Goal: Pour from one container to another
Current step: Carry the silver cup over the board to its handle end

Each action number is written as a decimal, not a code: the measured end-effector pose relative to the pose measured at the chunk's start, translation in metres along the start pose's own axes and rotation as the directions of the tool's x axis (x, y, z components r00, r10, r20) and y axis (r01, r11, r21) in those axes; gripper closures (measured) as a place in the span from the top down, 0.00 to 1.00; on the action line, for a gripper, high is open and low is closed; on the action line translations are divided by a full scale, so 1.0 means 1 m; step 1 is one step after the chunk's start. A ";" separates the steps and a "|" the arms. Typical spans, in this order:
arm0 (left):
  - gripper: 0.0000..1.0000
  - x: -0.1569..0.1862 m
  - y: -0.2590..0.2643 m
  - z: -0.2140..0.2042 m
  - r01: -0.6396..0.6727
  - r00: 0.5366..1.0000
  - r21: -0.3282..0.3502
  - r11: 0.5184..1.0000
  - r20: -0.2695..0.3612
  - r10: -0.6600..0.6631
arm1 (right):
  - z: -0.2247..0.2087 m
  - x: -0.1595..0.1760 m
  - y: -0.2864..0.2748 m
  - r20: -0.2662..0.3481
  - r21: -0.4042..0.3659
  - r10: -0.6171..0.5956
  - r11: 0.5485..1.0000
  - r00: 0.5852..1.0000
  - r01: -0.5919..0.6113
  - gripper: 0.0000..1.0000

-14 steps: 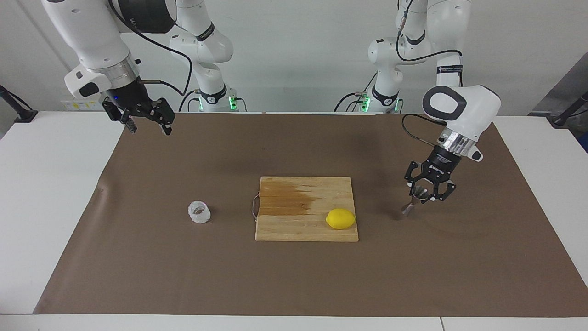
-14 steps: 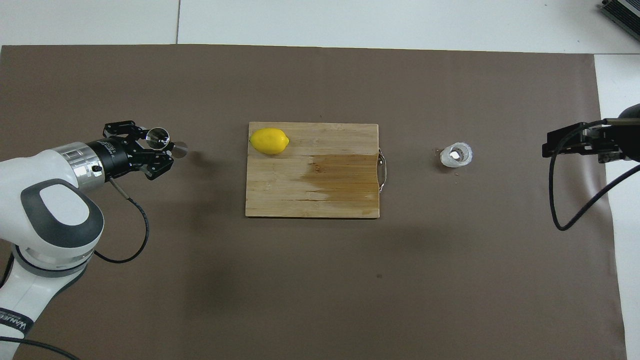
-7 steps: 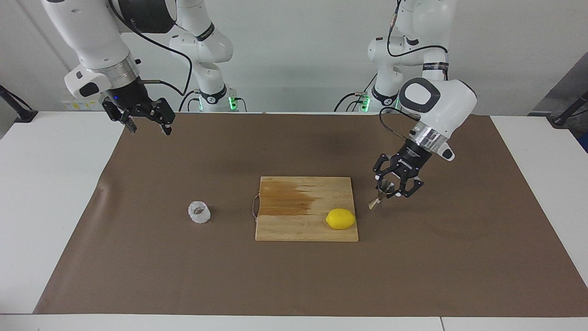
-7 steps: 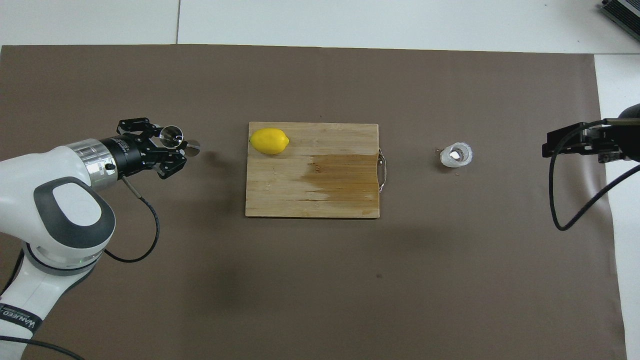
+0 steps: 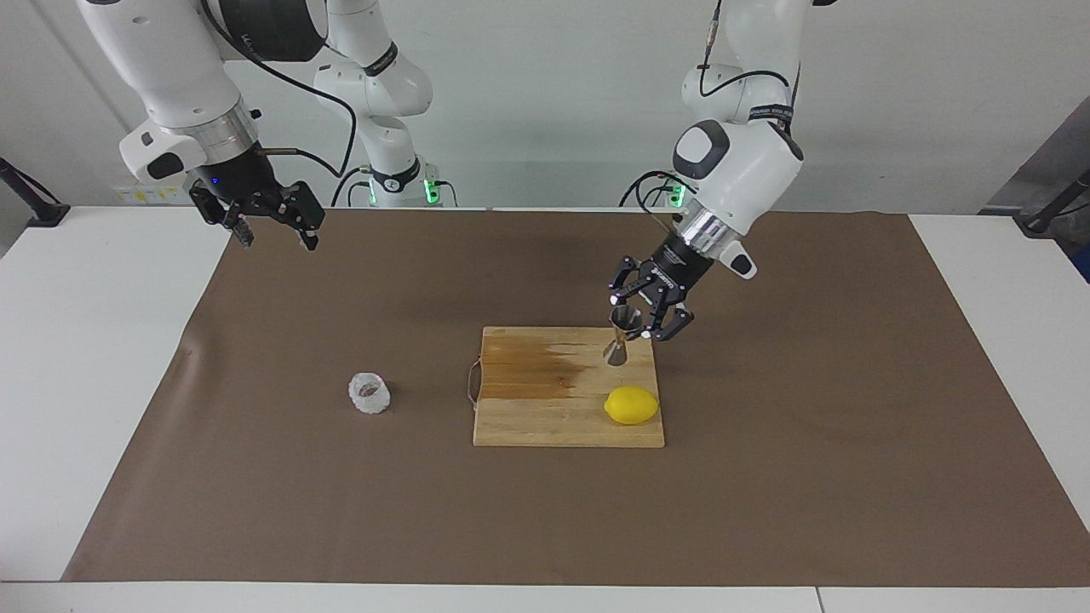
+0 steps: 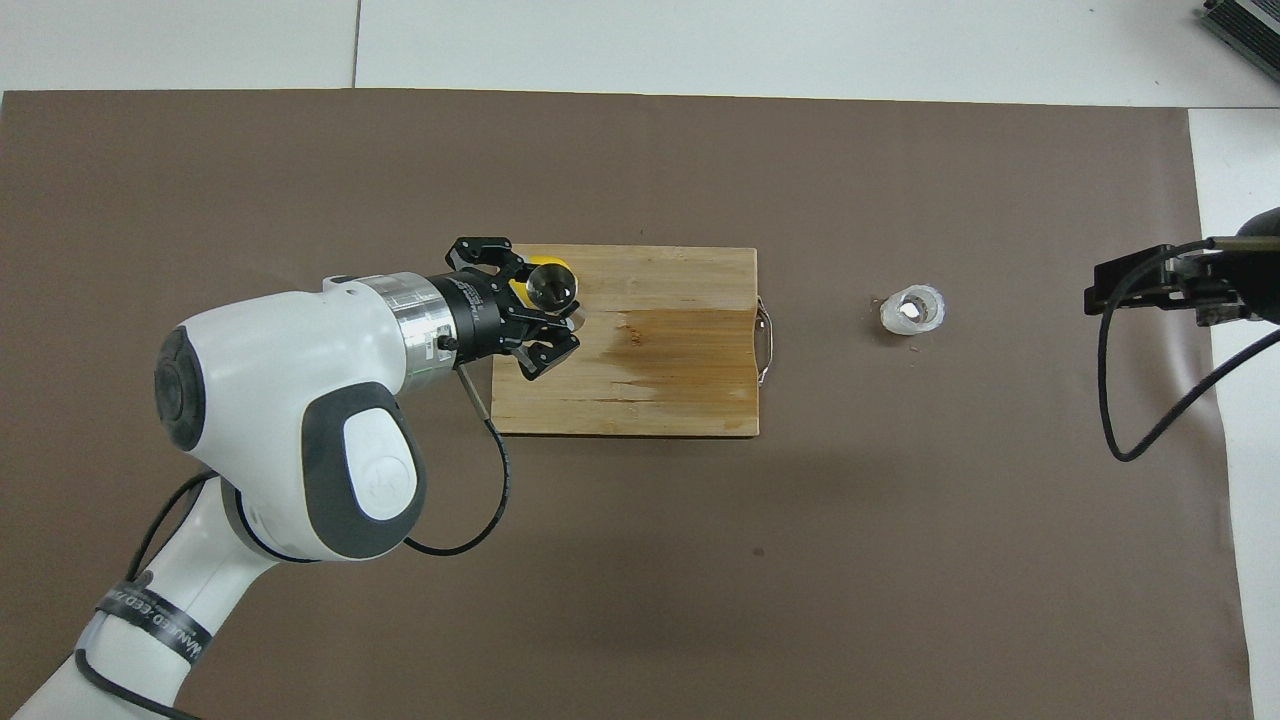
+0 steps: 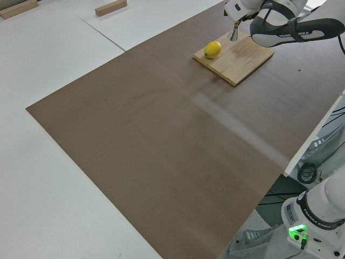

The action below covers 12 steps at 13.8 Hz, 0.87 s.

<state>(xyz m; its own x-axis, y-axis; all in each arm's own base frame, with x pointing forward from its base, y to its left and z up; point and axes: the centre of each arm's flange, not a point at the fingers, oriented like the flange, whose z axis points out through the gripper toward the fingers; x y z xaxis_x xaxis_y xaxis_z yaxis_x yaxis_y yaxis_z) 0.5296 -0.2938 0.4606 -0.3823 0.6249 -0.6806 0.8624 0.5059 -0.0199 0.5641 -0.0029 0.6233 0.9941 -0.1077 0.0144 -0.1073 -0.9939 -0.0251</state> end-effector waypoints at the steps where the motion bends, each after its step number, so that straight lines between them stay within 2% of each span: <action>1: 0.44 -0.008 -0.011 0.006 0.002 1.000 -0.001 1.000 0.009 -0.002 | 0.000 0.000 0.000 0.000 0.000 0.000 1.000 1.000 0.000 1.00; 5: 0.44 -0.036 -0.040 0.040 0.028 1.000 0.021 0.999 0.012 -0.028 | 0.000 0.000 0.000 0.000 0.000 0.000 1.000 1.000 0.000 1.00; 10: 0.44 -0.053 -0.062 0.104 0.068 0.997 -0.027 0.997 -0.035 -0.068 | 0.000 0.000 0.000 0.000 0.000 0.000 1.000 1.000 0.000 1.00; 12: 0.44 -0.055 -0.072 0.123 0.079 0.997 -0.048 0.996 -0.009 -0.080 | 0.000 0.000 0.000 0.000 0.000 0.000 1.000 1.000 0.000 1.00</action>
<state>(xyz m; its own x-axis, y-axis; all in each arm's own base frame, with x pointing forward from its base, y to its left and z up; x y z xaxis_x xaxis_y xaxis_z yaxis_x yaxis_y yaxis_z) 0.5296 -0.4375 0.4097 -0.4526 0.5879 -0.6704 0.8126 0.5816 -0.0385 0.5641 -0.0029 0.6233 0.9941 -0.1077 0.0144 -0.1073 -0.9939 -0.0251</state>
